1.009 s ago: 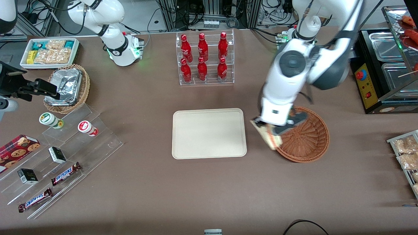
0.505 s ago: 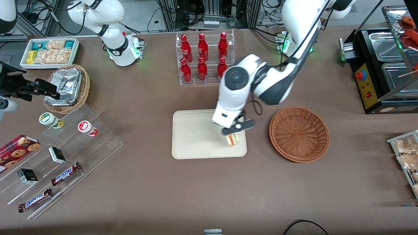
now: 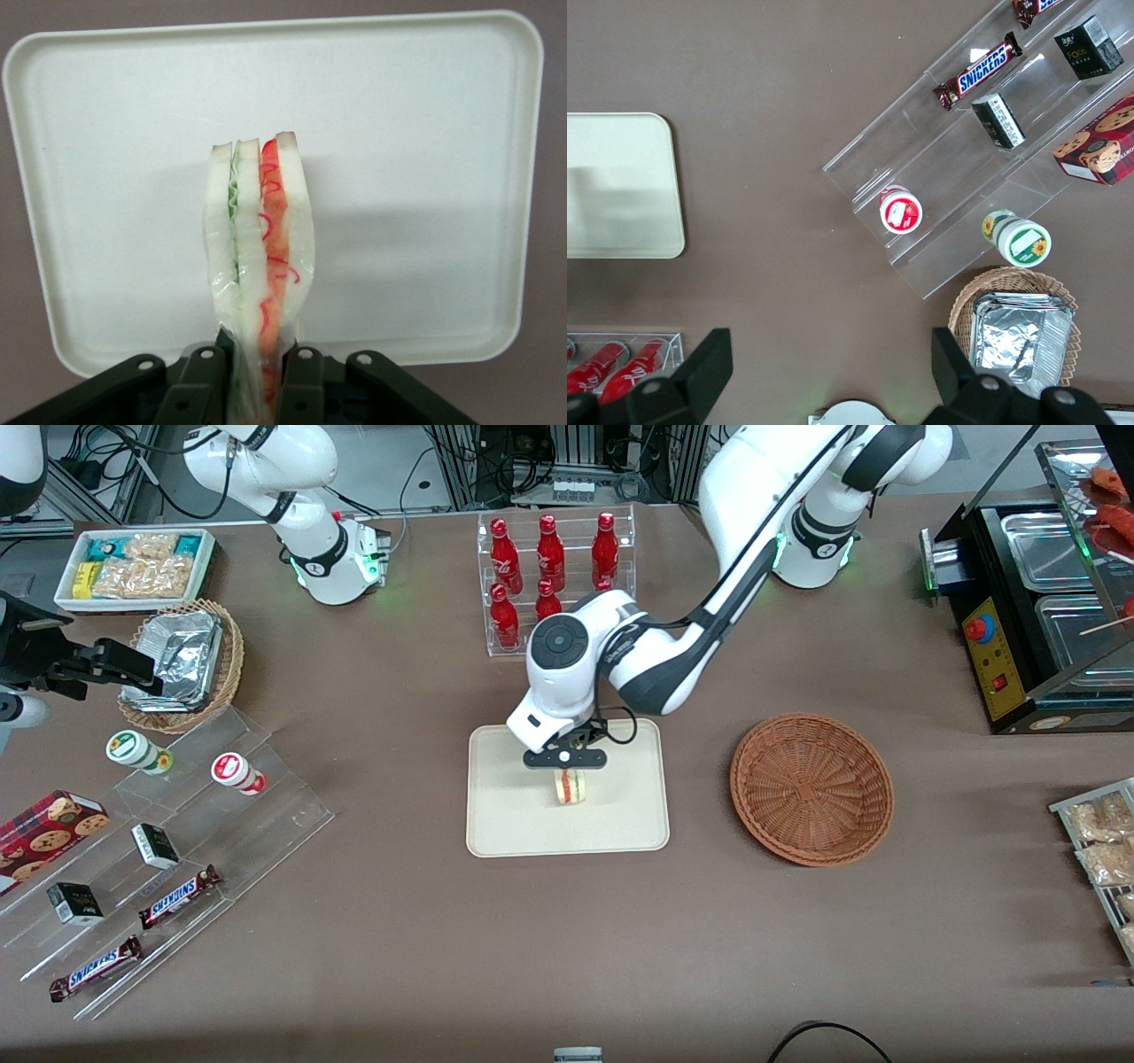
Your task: Place sandwich from basket to tray
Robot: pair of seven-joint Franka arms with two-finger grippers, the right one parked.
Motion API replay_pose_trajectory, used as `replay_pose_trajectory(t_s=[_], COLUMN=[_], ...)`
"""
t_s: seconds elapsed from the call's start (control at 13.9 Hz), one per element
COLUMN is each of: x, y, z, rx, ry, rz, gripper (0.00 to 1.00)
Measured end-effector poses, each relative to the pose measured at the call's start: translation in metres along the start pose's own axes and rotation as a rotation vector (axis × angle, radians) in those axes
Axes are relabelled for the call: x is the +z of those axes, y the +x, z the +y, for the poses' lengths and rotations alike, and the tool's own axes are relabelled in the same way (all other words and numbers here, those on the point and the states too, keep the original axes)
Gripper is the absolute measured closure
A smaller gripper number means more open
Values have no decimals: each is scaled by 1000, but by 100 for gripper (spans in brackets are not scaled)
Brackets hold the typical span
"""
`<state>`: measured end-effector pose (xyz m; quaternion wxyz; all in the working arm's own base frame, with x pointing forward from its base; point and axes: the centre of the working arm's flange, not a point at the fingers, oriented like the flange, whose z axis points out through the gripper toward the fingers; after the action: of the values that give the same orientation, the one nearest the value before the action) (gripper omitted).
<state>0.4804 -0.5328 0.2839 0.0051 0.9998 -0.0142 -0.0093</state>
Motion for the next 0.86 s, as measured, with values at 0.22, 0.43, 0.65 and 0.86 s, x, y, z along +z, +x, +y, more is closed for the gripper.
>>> replay_pose_trajectory(t_s=[0.22, 0.43, 0.65, 0.86], x=[21, 37, 48, 37], y=[6, 7, 8, 14], z=[1, -2, -3, 0], rx=[8, 6, -2, -7], ry=[-21, -9, -2, -19], rz=[15, 0, -10, 8], gripper=[82, 83, 69, 38])
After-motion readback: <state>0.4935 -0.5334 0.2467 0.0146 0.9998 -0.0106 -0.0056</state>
